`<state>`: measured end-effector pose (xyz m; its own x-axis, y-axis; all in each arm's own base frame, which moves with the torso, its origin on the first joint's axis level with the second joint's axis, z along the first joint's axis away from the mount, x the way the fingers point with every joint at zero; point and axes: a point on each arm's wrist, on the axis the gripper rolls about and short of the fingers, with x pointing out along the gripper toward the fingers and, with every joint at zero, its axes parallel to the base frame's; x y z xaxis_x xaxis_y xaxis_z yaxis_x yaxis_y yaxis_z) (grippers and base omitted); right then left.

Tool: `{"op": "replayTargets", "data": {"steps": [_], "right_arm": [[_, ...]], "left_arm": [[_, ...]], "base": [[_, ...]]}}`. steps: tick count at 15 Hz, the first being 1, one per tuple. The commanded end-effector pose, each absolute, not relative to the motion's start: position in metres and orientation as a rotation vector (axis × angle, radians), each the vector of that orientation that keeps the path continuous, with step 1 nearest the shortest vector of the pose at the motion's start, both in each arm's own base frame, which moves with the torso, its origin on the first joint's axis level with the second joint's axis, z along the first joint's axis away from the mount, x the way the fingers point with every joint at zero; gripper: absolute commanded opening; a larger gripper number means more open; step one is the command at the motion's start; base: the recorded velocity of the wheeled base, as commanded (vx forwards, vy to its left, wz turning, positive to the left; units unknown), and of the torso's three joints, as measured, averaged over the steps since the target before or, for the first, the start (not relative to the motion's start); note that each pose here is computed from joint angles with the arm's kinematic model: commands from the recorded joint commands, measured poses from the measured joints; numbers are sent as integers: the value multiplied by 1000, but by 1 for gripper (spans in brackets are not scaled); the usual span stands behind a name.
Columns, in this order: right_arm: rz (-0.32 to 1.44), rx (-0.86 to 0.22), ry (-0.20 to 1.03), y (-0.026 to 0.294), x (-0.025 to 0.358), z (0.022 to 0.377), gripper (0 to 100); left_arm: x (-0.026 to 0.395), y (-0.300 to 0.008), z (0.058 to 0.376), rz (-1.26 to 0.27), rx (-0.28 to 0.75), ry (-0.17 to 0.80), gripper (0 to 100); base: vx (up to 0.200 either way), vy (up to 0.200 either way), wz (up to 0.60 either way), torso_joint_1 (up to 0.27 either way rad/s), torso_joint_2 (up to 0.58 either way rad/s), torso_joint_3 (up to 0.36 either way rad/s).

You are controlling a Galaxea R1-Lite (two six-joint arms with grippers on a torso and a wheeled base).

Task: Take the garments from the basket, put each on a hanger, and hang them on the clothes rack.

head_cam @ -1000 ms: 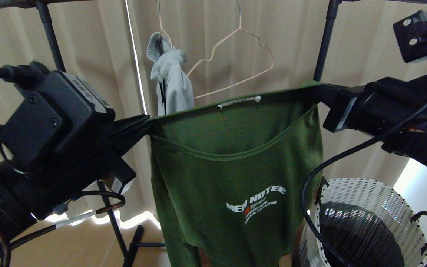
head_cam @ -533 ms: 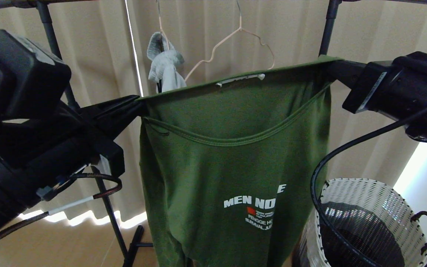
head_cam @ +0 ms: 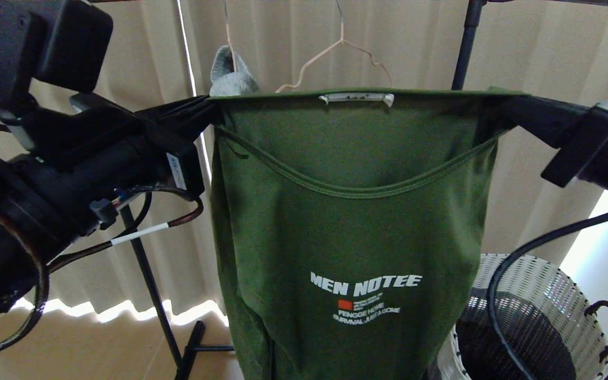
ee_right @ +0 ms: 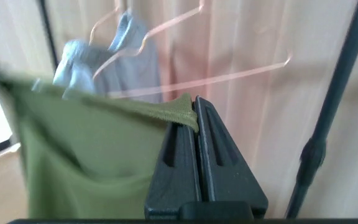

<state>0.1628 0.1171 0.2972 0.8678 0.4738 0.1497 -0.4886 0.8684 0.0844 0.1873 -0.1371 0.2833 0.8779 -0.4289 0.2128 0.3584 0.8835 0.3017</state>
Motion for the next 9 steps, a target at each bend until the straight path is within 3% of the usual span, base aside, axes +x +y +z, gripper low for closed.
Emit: {"op": "replayTargets", "data": {"steps": [1, 5, 9], "right_arm": [[591, 118, -122, 104, 135, 291, 0], [705, 97, -86, 99, 124, 277, 0], [705, 91, -67, 103, 128, 273, 0]], "left_arm": [[204, -150, 277, -405, 262, -268, 0], [222, -162, 271, -362, 243, -292, 0], [223, -164, 271, -359, 229, -312, 0]], "base": [[0, 0, 0, 0, 0, 0], [0, 0, 0, 0, 0, 0], [0, 0, 0, 0, 0, 0]]}}
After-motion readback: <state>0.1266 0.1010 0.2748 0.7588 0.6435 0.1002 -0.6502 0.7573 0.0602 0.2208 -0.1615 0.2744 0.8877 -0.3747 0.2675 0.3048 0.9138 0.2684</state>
